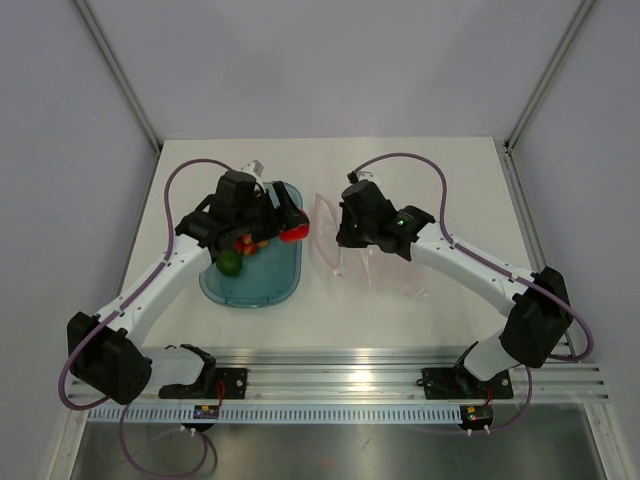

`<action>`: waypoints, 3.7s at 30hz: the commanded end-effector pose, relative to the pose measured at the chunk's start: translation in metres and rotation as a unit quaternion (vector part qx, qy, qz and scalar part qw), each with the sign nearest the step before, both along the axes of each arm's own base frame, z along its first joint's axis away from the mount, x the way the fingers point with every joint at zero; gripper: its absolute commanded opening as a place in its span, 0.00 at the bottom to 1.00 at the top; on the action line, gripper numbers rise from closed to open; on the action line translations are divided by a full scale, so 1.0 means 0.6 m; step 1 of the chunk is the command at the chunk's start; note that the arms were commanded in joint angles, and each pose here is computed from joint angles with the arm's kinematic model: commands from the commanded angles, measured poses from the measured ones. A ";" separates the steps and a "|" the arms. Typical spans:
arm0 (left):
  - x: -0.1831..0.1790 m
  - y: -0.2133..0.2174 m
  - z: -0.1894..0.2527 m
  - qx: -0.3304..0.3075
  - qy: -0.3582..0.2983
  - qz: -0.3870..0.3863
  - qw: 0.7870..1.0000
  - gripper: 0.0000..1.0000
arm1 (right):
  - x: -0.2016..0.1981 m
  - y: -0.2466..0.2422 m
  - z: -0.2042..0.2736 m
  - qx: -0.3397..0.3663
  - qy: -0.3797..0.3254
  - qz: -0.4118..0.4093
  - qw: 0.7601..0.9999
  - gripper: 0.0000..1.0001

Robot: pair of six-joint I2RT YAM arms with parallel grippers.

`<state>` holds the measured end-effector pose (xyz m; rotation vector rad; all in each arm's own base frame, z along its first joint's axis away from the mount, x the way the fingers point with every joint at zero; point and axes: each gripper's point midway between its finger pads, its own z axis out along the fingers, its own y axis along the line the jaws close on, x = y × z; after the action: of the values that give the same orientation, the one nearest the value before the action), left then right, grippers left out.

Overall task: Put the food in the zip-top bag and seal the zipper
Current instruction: Pick up the fake fruit from the bin, then place the fake fruit in the zipper food storage bag, then adjust the zipper food storage bag at the center of the board.

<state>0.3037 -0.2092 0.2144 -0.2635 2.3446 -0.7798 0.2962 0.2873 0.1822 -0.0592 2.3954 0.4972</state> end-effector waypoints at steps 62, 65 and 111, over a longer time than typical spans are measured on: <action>-0.095 -0.068 0.118 -0.088 -0.059 -0.216 0.971 0.94 | -0.004 0.085 0.095 0.195 -0.020 0.030 0.980 0.00; -0.096 -0.061 0.122 -0.085 -0.068 -0.205 0.973 0.74 | -0.004 0.086 0.091 0.195 -0.016 0.027 0.980 0.00; 0.061 -0.138 0.164 -0.097 -0.060 -0.155 0.981 0.00 | 0.028 -0.112 0.196 0.134 -0.107 -0.047 0.984 0.00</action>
<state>0.3474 -0.2818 0.3573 0.0318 2.1074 -1.1350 0.3226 0.2234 0.3477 0.1161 1.9871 0.7642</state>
